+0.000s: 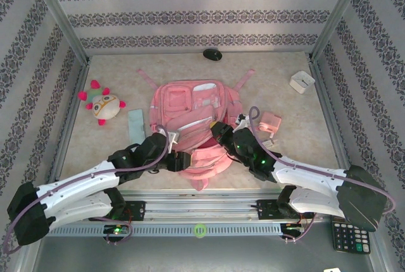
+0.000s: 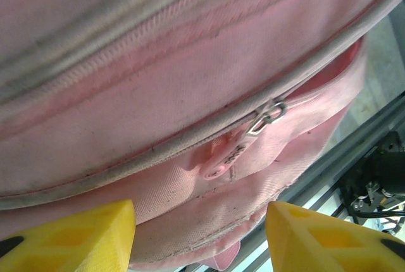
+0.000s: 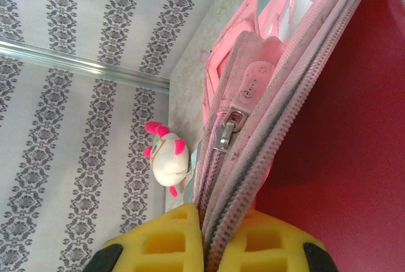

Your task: Pack books, pencil case, and school supplies into a backpack

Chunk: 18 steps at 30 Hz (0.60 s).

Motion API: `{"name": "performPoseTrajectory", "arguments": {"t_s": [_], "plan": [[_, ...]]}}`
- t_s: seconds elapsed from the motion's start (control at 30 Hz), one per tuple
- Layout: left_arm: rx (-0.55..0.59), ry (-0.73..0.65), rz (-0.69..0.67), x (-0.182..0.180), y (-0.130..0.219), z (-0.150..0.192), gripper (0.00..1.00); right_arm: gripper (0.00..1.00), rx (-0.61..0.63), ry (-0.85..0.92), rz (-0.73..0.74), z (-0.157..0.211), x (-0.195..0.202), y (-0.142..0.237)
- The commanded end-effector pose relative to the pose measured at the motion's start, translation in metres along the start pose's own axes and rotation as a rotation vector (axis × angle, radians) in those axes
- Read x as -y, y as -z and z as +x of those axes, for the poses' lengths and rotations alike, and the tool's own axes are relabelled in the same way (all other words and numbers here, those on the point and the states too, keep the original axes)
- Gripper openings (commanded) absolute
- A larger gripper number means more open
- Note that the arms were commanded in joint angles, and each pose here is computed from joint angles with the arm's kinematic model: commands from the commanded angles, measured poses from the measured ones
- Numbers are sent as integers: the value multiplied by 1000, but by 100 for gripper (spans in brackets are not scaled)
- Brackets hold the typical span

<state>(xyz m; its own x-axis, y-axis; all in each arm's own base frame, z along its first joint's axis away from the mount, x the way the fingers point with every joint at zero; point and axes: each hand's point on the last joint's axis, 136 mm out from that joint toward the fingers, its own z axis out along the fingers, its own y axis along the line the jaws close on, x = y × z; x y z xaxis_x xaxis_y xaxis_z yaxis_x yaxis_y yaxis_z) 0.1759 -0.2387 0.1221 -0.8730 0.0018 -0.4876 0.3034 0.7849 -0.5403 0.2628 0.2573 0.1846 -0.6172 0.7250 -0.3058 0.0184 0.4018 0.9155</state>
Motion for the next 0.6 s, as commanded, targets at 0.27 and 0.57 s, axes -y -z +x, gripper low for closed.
{"name": "performPoseTrajectory", "arguments": {"t_s": [0.27, 0.57], "plan": [[133, 2, 60, 30, -17, -33, 55, 0, 40, 24, -121, -10, -46, 0], [155, -20, 82, 46, -24, -48, 38, 0, 26, 29, -123, -7, -46, -2]]}}
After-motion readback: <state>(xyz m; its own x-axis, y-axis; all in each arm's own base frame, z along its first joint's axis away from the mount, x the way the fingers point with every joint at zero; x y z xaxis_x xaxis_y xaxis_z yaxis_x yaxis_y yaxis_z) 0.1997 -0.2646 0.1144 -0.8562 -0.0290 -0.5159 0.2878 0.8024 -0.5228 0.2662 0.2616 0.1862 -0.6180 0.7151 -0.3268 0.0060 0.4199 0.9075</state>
